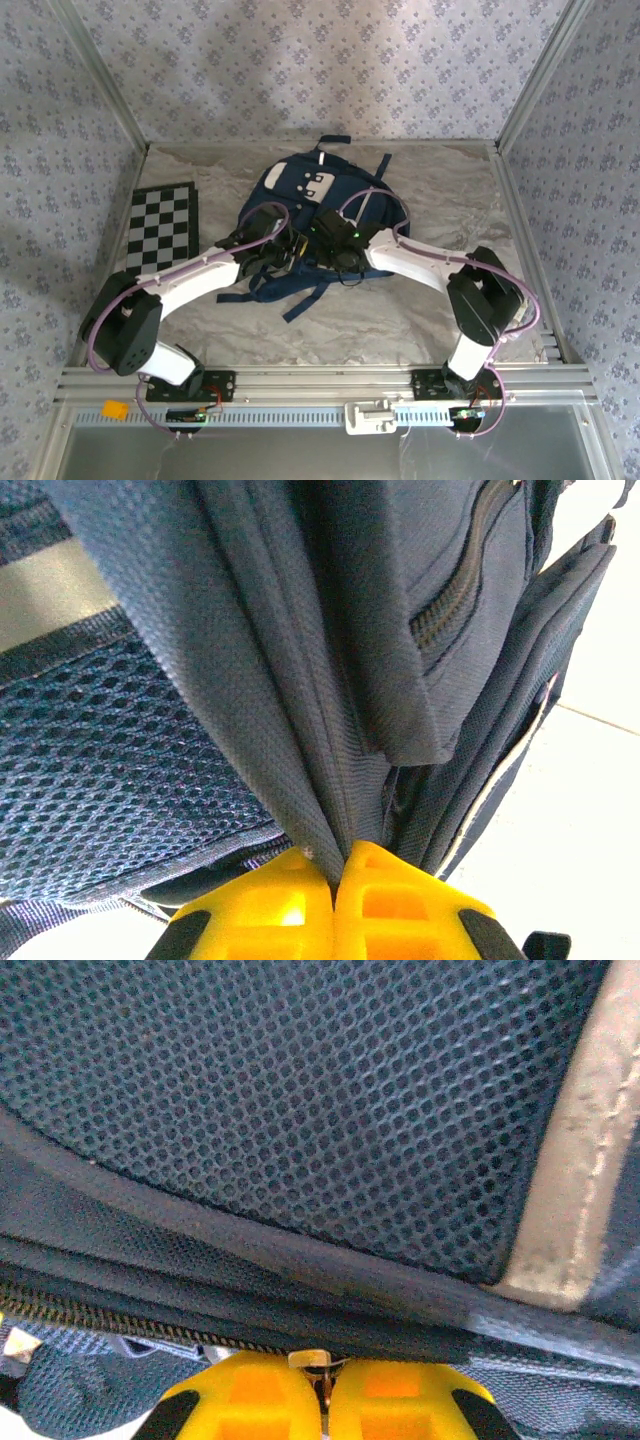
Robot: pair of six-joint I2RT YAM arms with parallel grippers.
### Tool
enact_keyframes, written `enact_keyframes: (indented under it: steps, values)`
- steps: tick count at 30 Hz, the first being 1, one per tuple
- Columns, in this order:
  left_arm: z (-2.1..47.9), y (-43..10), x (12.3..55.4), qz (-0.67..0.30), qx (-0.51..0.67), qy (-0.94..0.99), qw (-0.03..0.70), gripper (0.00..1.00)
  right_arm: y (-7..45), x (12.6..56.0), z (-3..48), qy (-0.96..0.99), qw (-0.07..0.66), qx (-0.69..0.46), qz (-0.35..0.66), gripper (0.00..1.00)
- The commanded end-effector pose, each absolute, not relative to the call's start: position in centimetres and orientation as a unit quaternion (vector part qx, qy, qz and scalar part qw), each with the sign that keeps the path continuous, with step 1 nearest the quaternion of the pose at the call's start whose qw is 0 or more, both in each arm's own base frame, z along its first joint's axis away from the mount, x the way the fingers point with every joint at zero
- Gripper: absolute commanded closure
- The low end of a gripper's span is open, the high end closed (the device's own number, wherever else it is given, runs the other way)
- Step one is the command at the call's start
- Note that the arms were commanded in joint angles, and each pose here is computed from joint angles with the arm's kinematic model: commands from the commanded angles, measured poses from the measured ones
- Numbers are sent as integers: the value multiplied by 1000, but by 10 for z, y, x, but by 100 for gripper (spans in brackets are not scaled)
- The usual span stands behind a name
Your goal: Pack the student bag
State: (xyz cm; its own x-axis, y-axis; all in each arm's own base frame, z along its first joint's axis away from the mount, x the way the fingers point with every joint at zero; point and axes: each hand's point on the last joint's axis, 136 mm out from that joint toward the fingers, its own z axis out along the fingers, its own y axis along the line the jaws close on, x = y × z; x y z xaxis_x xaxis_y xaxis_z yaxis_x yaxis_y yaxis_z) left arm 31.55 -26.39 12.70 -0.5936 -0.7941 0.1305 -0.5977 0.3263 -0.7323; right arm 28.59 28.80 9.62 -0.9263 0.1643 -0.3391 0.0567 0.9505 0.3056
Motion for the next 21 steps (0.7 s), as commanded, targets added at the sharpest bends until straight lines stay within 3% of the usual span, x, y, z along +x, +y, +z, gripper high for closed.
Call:
enact_keyframes:
  steps: [1, 10, 16, 19, 21]
  values:
    - [143, -232, 335, -379, -443, 793, 176, 100, 234, 264, 93, 982, 172, 47, 67, 100]
    - [141, -190, 403, -373, -379, 825, 193, 100, 172, 240, 99, 986, 165, 0, 38, 100]
    - [161, -211, 454, -421, -246, 850, 201, 100, 262, 252, 140, 956, 195, -74, 207, 100]
    - [172, -221, 451, -452, -217, 843, 194, 88, 303, 255, 149, 943, 194, -104, 248, 100]
    - [176, -214, 438, -444, -212, 847, 201, 72, 309, 260, 146, 943, 196, -104, 247, 100]
